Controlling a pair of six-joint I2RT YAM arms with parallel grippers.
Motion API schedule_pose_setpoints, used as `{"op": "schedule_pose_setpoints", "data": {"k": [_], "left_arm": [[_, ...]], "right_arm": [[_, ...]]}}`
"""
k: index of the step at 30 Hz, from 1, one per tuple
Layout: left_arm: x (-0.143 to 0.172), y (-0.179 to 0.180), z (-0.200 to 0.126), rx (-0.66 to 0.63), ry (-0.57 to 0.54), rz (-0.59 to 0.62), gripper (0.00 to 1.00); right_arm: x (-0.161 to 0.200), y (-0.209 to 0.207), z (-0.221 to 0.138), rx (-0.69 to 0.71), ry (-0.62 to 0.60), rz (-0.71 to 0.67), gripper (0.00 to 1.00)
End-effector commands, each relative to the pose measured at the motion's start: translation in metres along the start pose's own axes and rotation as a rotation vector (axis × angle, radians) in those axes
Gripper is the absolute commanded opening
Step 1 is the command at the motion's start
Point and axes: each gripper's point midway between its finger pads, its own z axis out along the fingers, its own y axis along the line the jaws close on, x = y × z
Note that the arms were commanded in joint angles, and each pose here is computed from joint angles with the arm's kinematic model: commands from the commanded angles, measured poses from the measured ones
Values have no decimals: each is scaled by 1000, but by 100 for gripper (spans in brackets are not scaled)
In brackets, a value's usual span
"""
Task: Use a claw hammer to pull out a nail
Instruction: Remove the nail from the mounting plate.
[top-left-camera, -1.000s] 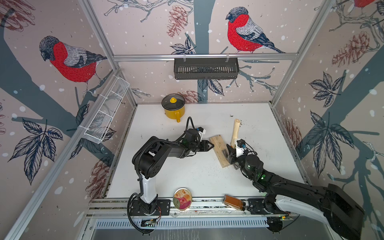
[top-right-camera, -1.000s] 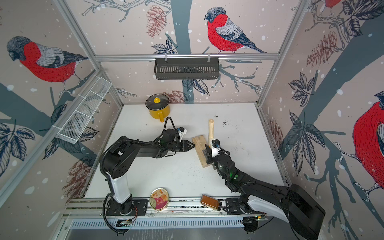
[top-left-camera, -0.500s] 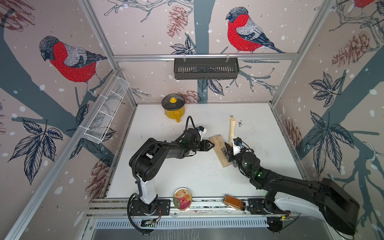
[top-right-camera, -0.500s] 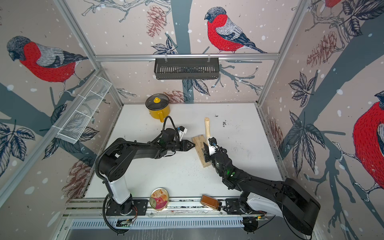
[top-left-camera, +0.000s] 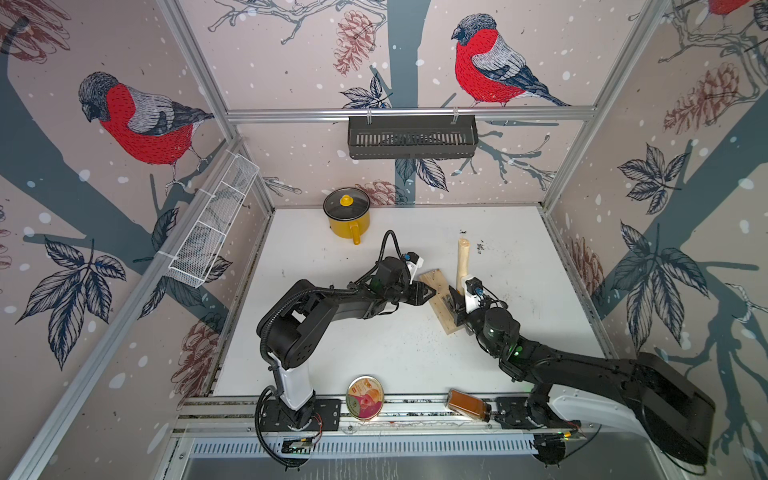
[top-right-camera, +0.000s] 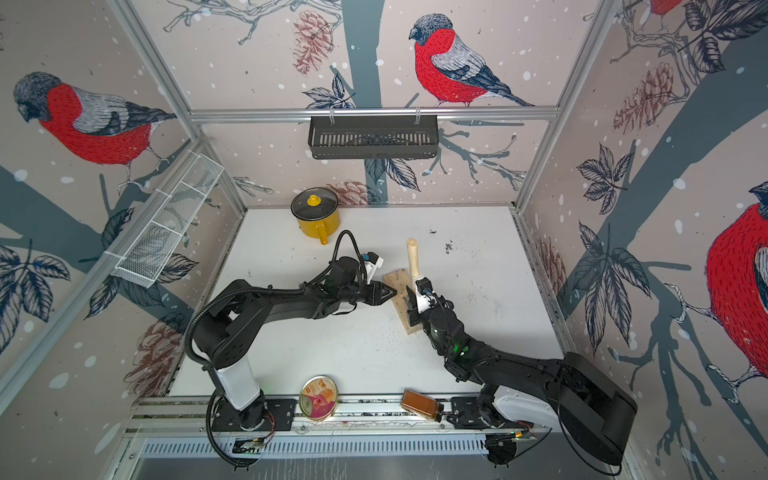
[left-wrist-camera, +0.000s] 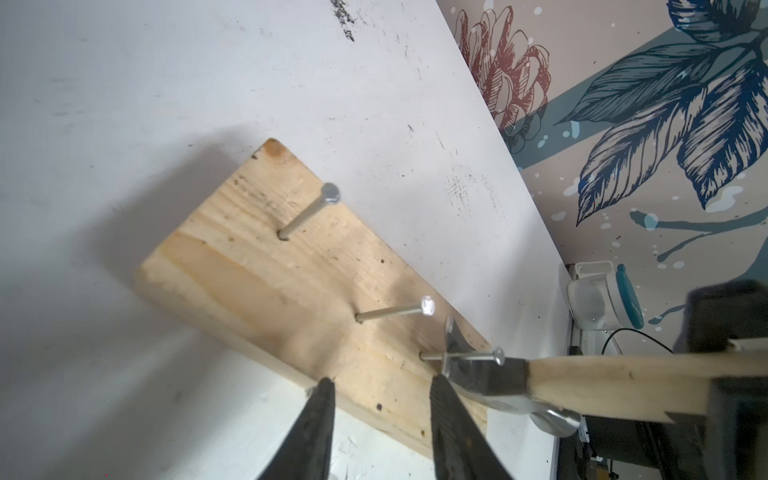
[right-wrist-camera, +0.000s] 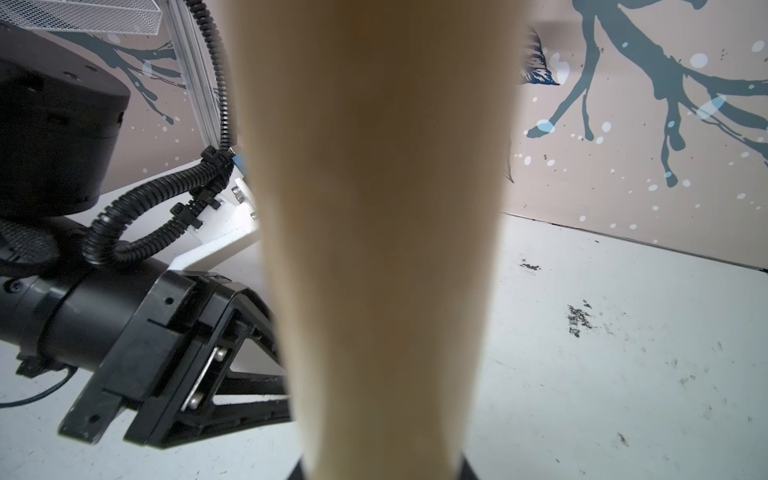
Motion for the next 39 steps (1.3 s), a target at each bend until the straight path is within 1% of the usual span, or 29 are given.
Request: {"op": "schedule_pose_setpoints", "data": {"k": [1,9,15,25,30,39], "left_arm": [[-2,0,1,-37,0,56,41],[4,-3,8,-48,27,88,43],[10,-13,15,-38,54,134,46],[13,-13,22,-23,69,122,45],[14,-18,24,15,67,115,45],[14,-22,25,43,63,105,41]], "right_arm": [[-28,1,-2,-1,-109,39,1],[-27,2,0,-7,-111,42,1],[-29,3,0,-11,-117,42,1],[-29,5,2,-19,-114,37,1],[-31,6,2,-23,-117,38,1],[-32,7,3,-27,-118,35,1]]}}
